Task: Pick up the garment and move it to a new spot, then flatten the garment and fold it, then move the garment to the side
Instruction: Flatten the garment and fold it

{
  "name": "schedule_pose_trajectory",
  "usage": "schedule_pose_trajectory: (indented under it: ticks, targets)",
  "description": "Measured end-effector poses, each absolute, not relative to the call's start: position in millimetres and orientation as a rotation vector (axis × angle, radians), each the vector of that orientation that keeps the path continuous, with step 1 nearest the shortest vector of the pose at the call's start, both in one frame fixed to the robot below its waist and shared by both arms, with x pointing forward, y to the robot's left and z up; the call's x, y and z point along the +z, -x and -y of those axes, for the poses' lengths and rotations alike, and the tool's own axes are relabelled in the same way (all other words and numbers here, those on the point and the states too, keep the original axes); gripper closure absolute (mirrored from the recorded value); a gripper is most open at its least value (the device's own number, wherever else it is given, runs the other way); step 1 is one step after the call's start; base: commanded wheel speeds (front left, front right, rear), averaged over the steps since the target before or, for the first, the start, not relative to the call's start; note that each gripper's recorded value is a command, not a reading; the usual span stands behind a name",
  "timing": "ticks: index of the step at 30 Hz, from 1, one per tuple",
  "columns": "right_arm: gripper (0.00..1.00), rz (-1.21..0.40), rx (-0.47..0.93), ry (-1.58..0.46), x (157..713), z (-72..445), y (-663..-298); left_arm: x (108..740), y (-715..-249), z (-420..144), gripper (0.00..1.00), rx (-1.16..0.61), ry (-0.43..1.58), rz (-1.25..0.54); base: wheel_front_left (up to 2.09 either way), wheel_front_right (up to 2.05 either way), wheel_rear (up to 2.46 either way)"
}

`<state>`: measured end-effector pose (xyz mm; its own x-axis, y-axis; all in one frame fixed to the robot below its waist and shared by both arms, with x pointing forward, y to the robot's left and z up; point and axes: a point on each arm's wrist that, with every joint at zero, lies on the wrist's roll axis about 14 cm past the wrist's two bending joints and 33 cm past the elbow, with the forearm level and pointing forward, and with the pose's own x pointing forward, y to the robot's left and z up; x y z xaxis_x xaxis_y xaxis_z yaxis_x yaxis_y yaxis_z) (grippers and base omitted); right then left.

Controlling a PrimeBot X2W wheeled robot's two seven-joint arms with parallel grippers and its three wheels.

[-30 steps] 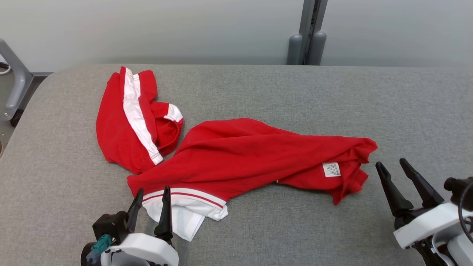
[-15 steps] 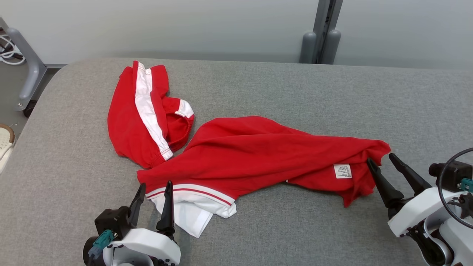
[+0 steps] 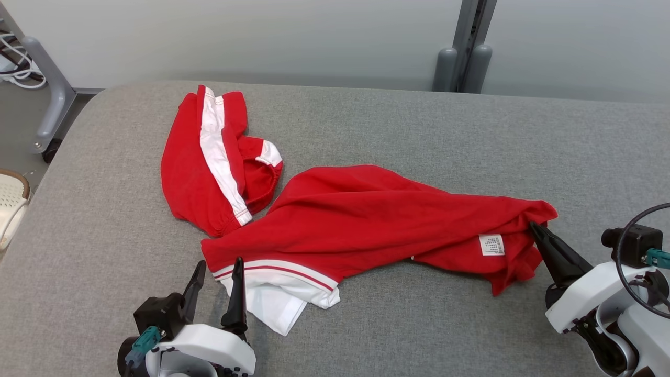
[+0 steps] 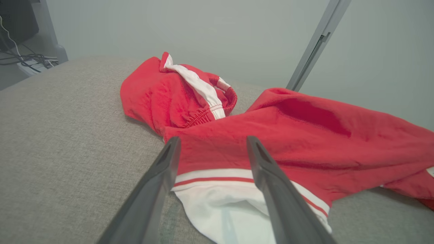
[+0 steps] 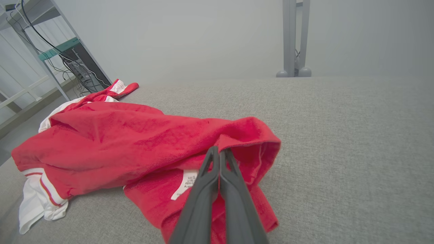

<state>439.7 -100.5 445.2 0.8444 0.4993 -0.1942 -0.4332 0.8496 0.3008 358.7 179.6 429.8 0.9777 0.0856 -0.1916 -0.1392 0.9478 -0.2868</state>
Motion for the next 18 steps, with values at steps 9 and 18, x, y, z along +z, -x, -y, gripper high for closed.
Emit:
schedule_pose_trajectory:
  ticks: [9, 18]
  targets:
    - [1.00, -0.263, 0.512, -0.309, 455.0, 94.5, -429.5, 433.6, -360.5, -178.1, 0.00, 0.104, 0.303, -0.166, 0.00, 0.00, 0.00]
    - [1.00, -0.294, 0.571, -0.566, 485.8, 84.0, -397.7, 438.2, -365.8, -164.8, 0.00, 0.062, 0.304, -0.156, 0.00, 0.00, 0.00]
